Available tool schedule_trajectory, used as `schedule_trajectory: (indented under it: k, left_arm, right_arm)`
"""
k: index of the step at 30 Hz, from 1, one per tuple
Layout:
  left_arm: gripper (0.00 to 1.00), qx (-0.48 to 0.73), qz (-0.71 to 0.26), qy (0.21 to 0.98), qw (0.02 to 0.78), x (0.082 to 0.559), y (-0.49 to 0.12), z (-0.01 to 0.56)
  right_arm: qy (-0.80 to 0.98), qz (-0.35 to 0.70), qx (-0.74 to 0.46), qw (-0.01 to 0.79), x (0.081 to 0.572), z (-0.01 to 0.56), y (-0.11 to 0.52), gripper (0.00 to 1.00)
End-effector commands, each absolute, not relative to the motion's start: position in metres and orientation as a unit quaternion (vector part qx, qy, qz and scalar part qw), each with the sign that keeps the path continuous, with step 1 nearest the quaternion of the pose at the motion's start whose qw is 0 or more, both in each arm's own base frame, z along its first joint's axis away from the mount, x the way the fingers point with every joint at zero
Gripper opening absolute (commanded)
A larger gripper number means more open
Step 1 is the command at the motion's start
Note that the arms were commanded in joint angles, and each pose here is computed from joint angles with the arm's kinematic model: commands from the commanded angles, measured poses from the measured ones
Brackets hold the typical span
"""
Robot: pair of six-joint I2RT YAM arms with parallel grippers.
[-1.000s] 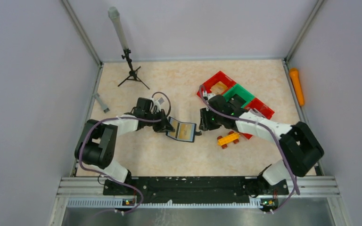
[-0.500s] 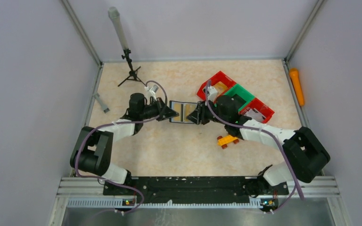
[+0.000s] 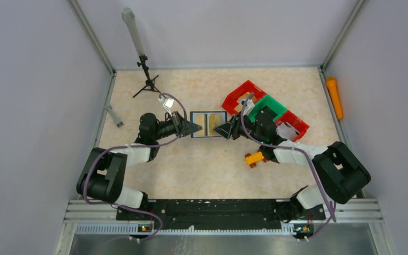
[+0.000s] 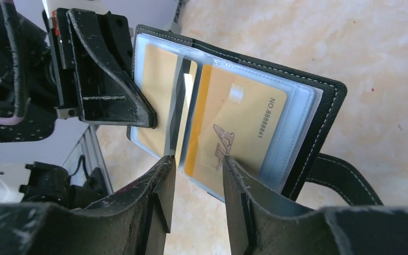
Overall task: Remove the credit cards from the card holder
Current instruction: Remove the credit card from the card holder.
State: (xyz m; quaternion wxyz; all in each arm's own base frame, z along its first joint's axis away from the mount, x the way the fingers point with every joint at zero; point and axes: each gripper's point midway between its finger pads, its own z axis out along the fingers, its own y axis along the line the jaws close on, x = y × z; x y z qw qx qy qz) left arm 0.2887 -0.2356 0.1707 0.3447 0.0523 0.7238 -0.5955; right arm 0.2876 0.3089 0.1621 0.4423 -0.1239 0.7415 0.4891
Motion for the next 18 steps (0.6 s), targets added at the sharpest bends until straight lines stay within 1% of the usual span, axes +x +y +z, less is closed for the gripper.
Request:
schedule_trajectory:
  k: [1, 6, 7, 12, 18]
  left_arm:
    - [0.03, 0.102, -0.627, 0.672, 0.38, 0.28, -0.242, 0.205]
    - [0.03, 0.128, -0.64, 0.66, 0.373, 0.27, -0.252, 0.21]
    - [0.03, 0.134, -0.645, 0.656, 0.369, 0.267, -0.256, 0.211]
    - [0.03, 0.151, -0.651, 0.647, 0.366, 0.26, -0.261, 0.215]
    - [0.03, 0.173, -0.652, 0.646, 0.358, 0.254, -0.269, 0.216]
  right_arm:
    - [0.698, 0.526, -0.146, 0.463, 0.284, 0.189, 0.314, 0.39]
    - [0.68, 0.54, -0.16, 0.469, 0.277, 0.191, 0.313, 0.38]
    - [0.676, 0.546, -0.159, 0.468, 0.277, 0.191, 0.312, 0.36]
    - [0.648, 0.597, -0.149, 0.449, 0.274, 0.193, 0.308, 0.34]
    - [0.638, 0.62, -0.145, 0.434, 0.273, 0.191, 0.308, 0.33]
